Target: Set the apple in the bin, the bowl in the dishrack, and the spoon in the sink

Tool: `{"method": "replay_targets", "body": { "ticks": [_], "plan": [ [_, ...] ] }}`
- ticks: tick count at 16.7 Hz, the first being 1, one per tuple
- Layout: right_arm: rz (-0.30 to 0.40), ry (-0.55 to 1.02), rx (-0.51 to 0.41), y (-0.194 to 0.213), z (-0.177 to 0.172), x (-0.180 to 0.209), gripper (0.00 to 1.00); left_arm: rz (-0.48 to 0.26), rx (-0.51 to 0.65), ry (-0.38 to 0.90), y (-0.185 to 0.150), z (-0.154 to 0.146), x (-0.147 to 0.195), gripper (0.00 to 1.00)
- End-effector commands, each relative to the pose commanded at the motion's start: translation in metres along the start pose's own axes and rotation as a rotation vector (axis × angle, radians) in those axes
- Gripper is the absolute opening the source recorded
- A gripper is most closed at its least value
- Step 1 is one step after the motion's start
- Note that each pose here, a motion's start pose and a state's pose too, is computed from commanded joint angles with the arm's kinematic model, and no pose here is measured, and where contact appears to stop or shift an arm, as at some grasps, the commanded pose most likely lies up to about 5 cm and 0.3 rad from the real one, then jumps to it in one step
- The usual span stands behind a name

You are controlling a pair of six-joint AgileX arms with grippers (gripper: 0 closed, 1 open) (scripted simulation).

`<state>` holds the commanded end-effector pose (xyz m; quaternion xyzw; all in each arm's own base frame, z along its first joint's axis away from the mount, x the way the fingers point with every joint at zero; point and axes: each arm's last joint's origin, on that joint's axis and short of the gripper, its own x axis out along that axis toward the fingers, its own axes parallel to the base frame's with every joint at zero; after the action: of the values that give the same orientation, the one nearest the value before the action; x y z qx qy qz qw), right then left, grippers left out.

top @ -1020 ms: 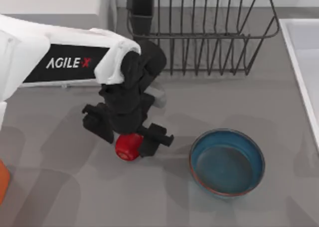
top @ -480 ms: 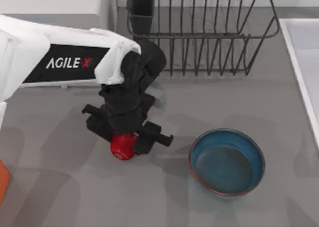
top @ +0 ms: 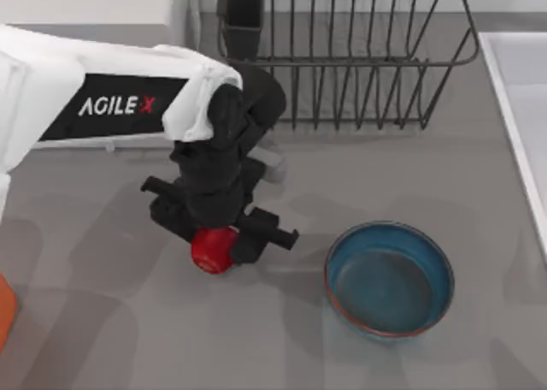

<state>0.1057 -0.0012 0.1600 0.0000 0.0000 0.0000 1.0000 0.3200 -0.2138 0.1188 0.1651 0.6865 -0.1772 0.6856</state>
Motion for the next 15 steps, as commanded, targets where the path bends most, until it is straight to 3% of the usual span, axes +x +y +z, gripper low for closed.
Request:
{"method": "replay_targets", "body": {
  "ticks": [9, 15],
  "plan": [
    [0.000, 0.000, 0.000, 0.000, 0.000, 0.000, 1.00, 0.001, -0.002, 0.006, -0.001, -0.001, -0.091, 0.00],
    [0.000, 0.000, 0.000, 0.000, 0.000, 0.000, 1.00, 0.013, -0.013, 0.015, 0.005, -0.004, -0.094, 0.00]
  ]
}}
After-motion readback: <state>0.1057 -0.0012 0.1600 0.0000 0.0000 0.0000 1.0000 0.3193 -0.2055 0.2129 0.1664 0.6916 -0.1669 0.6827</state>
